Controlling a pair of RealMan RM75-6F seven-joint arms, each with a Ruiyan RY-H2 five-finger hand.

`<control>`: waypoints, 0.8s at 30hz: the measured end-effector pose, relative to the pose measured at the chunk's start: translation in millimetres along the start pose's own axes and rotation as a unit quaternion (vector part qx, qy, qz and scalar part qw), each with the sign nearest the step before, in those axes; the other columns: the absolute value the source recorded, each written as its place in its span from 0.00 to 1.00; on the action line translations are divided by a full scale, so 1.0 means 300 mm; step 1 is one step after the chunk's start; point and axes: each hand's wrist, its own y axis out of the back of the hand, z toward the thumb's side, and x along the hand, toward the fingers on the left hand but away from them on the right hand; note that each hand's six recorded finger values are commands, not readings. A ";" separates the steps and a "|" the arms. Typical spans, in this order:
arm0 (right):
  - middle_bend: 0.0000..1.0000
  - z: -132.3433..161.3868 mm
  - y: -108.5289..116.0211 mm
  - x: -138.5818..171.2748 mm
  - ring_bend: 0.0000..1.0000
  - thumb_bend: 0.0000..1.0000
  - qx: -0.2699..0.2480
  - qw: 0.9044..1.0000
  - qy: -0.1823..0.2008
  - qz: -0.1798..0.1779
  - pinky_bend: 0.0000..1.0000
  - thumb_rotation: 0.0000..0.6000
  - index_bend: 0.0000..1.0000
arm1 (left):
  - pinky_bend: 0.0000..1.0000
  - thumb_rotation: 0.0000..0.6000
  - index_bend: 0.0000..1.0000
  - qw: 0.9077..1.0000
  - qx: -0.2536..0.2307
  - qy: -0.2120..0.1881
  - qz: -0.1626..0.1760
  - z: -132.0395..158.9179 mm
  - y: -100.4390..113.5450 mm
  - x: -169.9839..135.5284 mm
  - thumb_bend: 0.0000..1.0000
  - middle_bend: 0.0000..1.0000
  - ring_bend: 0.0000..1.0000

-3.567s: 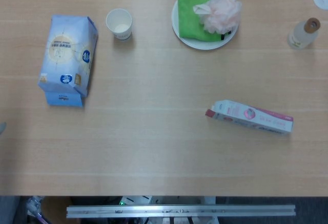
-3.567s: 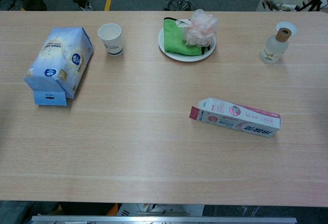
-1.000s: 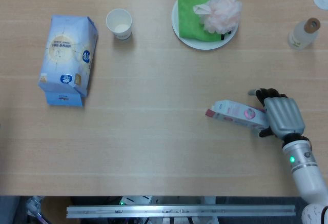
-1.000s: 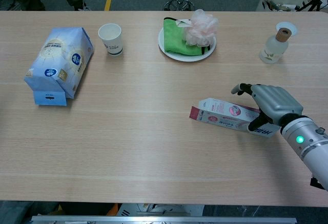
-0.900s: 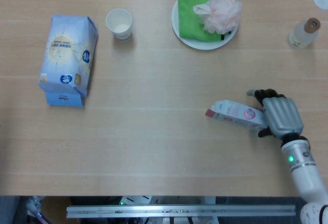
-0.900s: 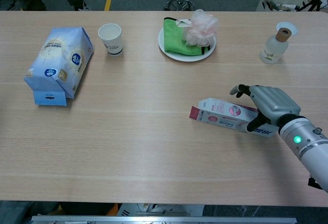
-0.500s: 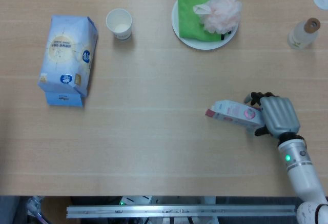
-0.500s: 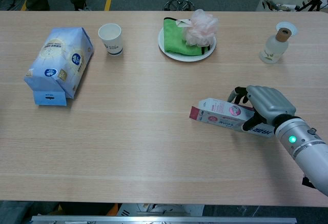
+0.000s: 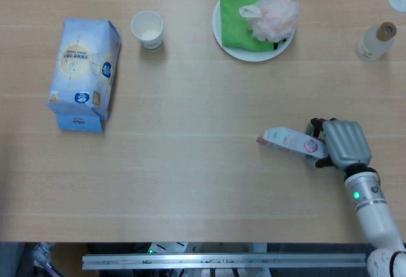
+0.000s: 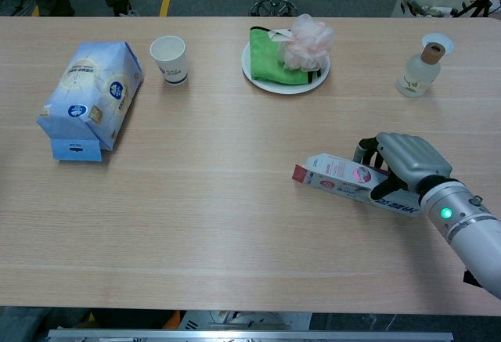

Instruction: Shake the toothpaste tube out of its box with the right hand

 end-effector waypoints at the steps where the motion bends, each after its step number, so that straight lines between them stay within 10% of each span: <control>1: 0.53 0.001 0.001 0.000 0.46 0.20 -0.001 1.000 0.000 0.000 0.56 1.00 0.50 | 0.53 1.00 0.40 1.000 0.000 0.000 0.000 -0.001 0.000 0.000 0.12 0.37 0.37; 24: 0.56 0.004 0.192 0.017 0.48 0.25 0.017 1.000 0.024 0.003 0.58 1.00 0.53 | 0.53 1.00 0.40 1.000 0.001 0.000 0.002 0.003 0.005 0.002 0.12 0.37 0.37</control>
